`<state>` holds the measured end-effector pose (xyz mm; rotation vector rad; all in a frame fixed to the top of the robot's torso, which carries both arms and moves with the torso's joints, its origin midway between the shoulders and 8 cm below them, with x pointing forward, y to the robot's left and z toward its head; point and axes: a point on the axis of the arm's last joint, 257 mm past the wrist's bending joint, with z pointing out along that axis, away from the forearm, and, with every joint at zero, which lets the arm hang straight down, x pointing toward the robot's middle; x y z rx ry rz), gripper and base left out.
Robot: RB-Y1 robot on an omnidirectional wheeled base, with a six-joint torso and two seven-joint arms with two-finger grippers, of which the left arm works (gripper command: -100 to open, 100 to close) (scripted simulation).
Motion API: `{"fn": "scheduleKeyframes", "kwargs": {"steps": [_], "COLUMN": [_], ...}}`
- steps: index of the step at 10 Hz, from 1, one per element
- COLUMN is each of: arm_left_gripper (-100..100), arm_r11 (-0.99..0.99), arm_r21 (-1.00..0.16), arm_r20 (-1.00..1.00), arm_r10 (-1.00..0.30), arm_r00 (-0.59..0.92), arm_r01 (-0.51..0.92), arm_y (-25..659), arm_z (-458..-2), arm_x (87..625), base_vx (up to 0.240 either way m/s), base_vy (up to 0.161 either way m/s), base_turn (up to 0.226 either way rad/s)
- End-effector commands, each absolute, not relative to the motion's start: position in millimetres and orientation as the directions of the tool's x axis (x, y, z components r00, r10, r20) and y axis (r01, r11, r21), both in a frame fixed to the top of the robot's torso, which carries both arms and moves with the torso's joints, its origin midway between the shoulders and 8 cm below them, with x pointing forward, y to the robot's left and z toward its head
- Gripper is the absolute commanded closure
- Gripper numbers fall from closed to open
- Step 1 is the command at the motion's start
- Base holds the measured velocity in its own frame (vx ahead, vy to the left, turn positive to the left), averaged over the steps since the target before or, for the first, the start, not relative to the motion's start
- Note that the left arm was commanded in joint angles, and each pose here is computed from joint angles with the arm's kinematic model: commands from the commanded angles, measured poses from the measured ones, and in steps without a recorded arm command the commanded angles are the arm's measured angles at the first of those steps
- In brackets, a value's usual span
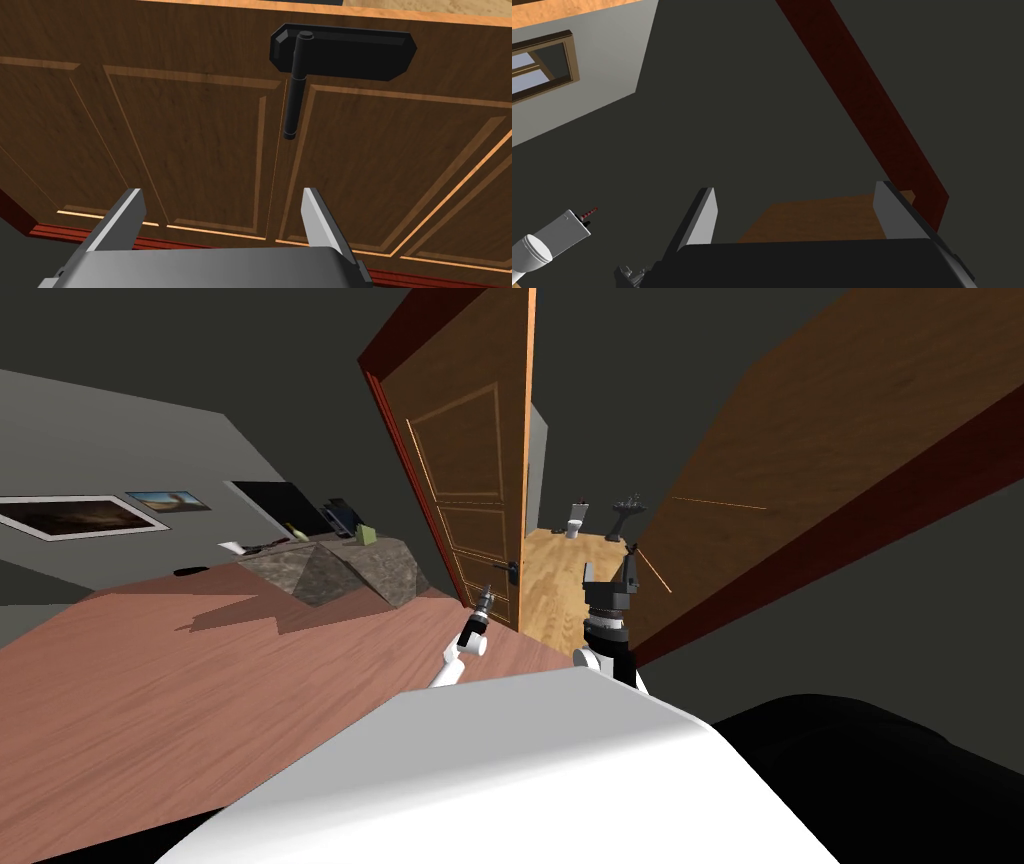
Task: Push the door open
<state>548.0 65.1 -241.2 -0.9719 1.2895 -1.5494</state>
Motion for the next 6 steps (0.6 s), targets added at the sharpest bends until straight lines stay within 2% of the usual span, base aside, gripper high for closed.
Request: {"fn": "scheduleKeyframes", "kwargs": {"steps": [1,6], "arm_left_gripper": [-100,-100], "arm_r11": [-0.074,-0.051], "arm_r21": [-0.99,-0.996], "arm_r20": [0.03,0.019], "arm_r10": [-0.944,-0.929], "arm_r00": [-0.329,-0.369], "arm_r01": [0.121,0.078], "arm_y": [55,27], "arm_z": [-248,-264], "arm_x": [550,554], "base_vx": [0.11,0.088], "base_vy": [0.11,0.096], "base_turn": [-0.099,-0.075]}}
